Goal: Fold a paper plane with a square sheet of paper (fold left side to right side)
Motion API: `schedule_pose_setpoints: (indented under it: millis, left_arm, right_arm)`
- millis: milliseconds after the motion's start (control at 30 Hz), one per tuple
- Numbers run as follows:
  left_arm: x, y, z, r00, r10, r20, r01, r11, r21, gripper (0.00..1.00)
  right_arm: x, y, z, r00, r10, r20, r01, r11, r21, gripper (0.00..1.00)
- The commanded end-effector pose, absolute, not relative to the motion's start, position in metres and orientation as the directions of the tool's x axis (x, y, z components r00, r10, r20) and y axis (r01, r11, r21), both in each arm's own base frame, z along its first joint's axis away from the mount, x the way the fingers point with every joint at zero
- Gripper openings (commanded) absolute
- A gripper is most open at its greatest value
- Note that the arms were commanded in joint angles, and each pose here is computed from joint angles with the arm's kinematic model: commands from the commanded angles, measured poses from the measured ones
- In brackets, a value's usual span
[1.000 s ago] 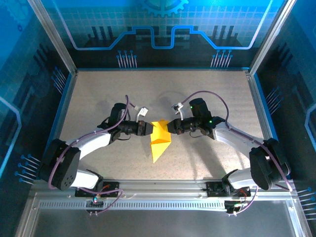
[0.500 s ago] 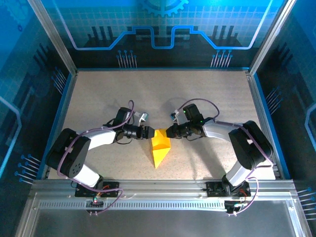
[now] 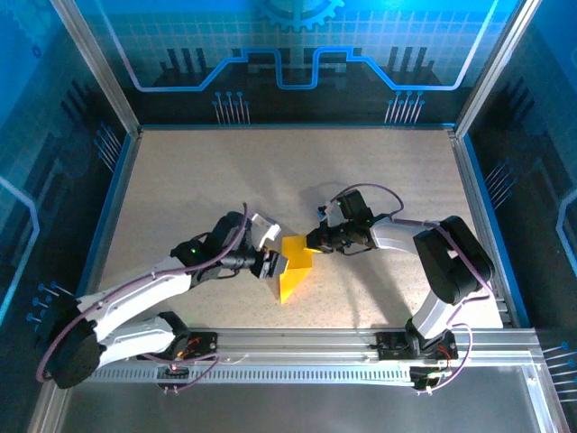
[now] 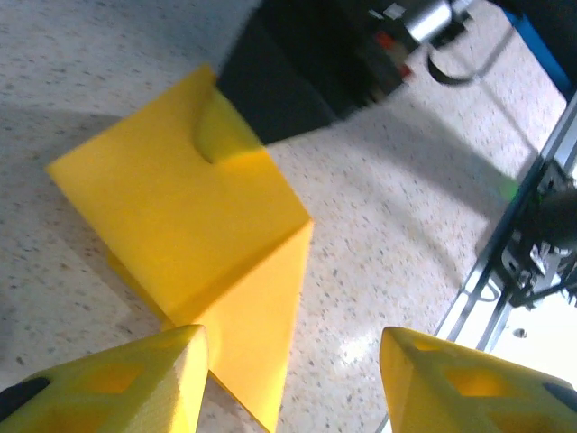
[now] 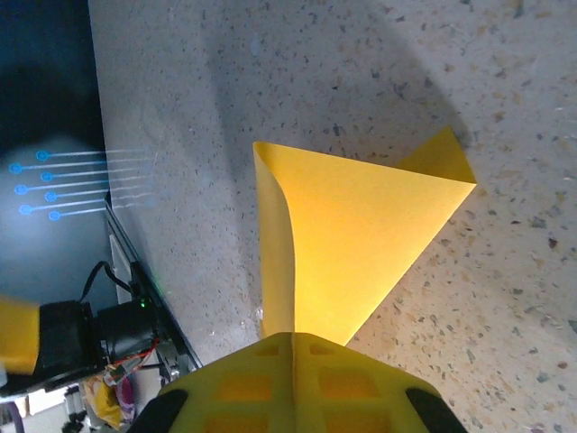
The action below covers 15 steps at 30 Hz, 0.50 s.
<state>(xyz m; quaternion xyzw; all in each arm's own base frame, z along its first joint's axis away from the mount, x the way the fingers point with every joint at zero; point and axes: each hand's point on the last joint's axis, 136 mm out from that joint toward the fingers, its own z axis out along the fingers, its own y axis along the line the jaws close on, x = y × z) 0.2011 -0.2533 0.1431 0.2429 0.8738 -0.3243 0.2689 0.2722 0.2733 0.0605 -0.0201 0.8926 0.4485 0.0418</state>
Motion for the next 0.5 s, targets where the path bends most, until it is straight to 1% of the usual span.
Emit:
schedule_pose_setpoints:
  millis: [0, 67, 167, 300, 467]
  left_arm:
    - [0.190, -0.245, 0.132, -0.742, 0.296, -0.601, 0.572, 0.747, -0.338, 0.53]
    - [0.179, -0.254, 0.127, -0.733, 0.329, -0.595, 0.587, 0.748, -0.309, 0.52]
    - [0.171, -0.262, 0.116, -0.739, 0.359, -0.569, 0.570, 0.784, -0.246, 0.52]
    - [0.169, -0.270, 0.101, -0.740, 0.412, -0.531, 0.546, 0.830, -0.117, 0.52]
    - [0.173, -0.281, 0.089, -0.726, 0.472, -0.501, 0.525, 0.850, 0.042, 0.52]
  right_arm:
    - [0.279, 0.270, 0.056, -0.998, 0.050, -0.047, -0.006, 0.614, 0.789, 0.06]
    - [0.280, 0.269, 0.054, -0.998, 0.058, -0.040, 0.005, 0.622, 0.783, 0.06]
    - [0.281, 0.268, 0.053, -0.997, 0.067, -0.034, 0.016, 0.631, 0.776, 0.06]
    - [0.281, 0.267, 0.053, -0.997, 0.071, -0.029, 0.024, 0.647, 0.762, 0.06]
    - [0.280, 0.266, 0.051, -0.997, 0.071, -0.022, 0.030, 0.658, 0.753, 0.06]
